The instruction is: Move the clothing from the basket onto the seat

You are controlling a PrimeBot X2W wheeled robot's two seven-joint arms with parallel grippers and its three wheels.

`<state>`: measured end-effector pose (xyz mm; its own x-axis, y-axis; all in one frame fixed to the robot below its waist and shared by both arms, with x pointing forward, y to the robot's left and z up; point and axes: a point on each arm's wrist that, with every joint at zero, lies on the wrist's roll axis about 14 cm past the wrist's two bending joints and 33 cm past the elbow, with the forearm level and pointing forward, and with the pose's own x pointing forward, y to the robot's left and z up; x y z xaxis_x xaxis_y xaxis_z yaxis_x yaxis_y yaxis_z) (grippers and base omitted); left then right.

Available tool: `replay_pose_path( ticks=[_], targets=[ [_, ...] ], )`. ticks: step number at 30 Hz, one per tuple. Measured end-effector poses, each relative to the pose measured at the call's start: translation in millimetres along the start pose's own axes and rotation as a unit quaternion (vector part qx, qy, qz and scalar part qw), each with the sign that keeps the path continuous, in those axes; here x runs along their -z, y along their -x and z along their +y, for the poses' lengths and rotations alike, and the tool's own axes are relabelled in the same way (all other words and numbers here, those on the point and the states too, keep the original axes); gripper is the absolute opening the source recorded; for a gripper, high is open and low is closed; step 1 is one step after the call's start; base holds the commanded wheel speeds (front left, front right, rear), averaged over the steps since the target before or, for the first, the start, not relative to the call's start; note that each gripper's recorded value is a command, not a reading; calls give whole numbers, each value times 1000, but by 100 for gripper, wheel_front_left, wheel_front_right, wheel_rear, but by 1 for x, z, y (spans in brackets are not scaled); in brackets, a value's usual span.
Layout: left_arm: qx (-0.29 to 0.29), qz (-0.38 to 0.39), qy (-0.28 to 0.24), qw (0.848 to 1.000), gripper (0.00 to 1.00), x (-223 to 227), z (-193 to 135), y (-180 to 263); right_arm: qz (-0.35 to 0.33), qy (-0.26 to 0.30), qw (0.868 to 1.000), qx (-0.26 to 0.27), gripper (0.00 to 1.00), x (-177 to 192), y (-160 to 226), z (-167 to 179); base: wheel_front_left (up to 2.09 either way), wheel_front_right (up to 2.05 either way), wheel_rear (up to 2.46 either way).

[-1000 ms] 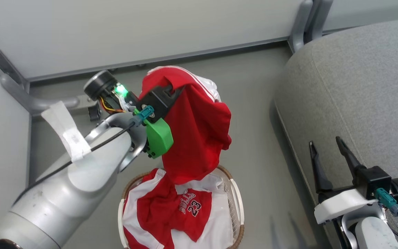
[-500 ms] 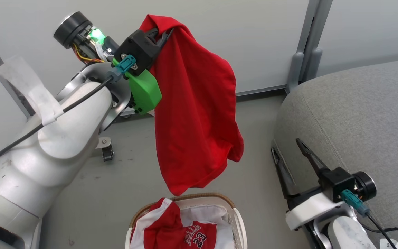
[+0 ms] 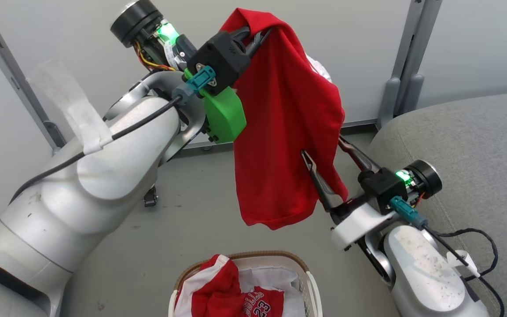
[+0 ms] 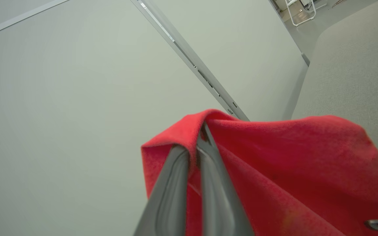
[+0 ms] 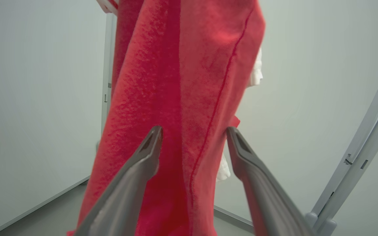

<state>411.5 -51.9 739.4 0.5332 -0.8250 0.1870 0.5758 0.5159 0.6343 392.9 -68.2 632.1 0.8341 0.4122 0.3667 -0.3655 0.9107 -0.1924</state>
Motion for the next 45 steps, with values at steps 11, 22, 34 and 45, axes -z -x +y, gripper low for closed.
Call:
replay_pose_path(
  ticks=[11, 22, 34, 45],
  targets=[
    [6, -4, 13, 1000, 0, -7, -11, 14, 7, 2, 999, -40, 0, 1, -24, 19, 0, 0, 0],
    [-28, 35, 151, 988, 100, 46, -37, 39, 16, -12, 999, -43, 0, 5, -22, 21, 0, 0, 0],
    [-94, 95, 291, 947, 100, 118, -97, 98, 27, -34, 999, 12, 0, 15, -4, -6, 0, 0, 0],
    [-173, 131, 374, 902, 100, 142, -136, 142, 56, -27, 997, 39, 0, 34, 16, -17, 0, 0, 0]
  ],
)
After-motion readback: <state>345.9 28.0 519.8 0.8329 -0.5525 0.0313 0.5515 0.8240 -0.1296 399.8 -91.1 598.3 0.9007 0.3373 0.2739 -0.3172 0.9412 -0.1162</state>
